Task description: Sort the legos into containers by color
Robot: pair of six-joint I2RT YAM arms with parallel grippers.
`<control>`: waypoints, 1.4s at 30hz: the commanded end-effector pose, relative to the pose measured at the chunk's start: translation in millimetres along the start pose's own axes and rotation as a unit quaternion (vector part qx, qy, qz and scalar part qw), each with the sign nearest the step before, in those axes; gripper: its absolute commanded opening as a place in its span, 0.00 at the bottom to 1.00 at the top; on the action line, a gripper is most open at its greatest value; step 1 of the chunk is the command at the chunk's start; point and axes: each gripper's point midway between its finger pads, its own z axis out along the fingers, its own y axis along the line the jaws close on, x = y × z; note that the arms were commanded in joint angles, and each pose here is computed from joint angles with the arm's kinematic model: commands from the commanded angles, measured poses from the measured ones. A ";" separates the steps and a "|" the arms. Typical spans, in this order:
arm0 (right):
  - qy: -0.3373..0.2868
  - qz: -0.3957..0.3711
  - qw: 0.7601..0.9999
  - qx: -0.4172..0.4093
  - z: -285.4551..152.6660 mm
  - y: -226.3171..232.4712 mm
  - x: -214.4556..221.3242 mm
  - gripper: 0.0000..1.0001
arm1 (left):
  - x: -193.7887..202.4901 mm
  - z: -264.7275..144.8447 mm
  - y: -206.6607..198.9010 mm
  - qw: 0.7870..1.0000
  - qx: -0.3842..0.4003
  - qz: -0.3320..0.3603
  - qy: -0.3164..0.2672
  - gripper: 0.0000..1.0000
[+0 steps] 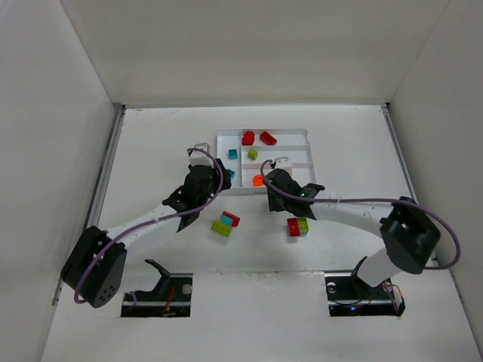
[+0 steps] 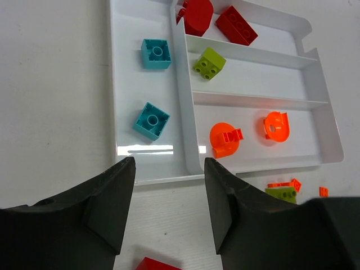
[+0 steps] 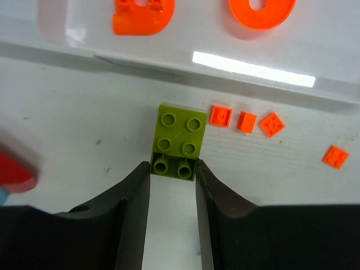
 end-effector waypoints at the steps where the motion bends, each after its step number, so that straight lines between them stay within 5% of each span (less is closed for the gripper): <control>1: -0.052 0.032 0.997 -0.036 -37.4 8.8 -26.9 0.23 | -11.7 -1.5 -7.3 1.000 0.016 -0.012 -0.023 0.49; 7: -0.097 0.042 0.992 -0.076 -42.4 20.4 -78.8 0.24 | -12.6 -2.0 -7.7 0.999 0.017 -0.013 -0.024 0.49; 16: -0.137 0.094 0.984 -0.062 42.9 1.3 -168.9 0.25 | -11.3 -2.3 -9.6 0.999 0.020 -0.010 -0.024 0.49; 27: -0.138 0.138 0.978 -0.074 82.1 -3.2 -190.0 0.37 | -7.1 0.6 -9.7 1.000 0.018 -0.010 -0.018 0.49; 30: -0.138 0.139 0.978 -0.071 77.8 -3.8 -187.4 0.55 | -6.0 1.2 -10.0 1.000 0.018 -0.009 -0.017 0.49; 33: -0.148 0.145 0.976 -0.063 60.4 -14.9 -178.4 0.61 | -7.9 0.3 -10.8 1.000 0.020 -0.010 -0.020 0.49; 42: -0.151 0.149 0.977 0.009 -20.3 -54.1 -48.7 0.39 | -7.7 -2.3 -19.3 0.999 0.035 -0.015 -0.017 0.49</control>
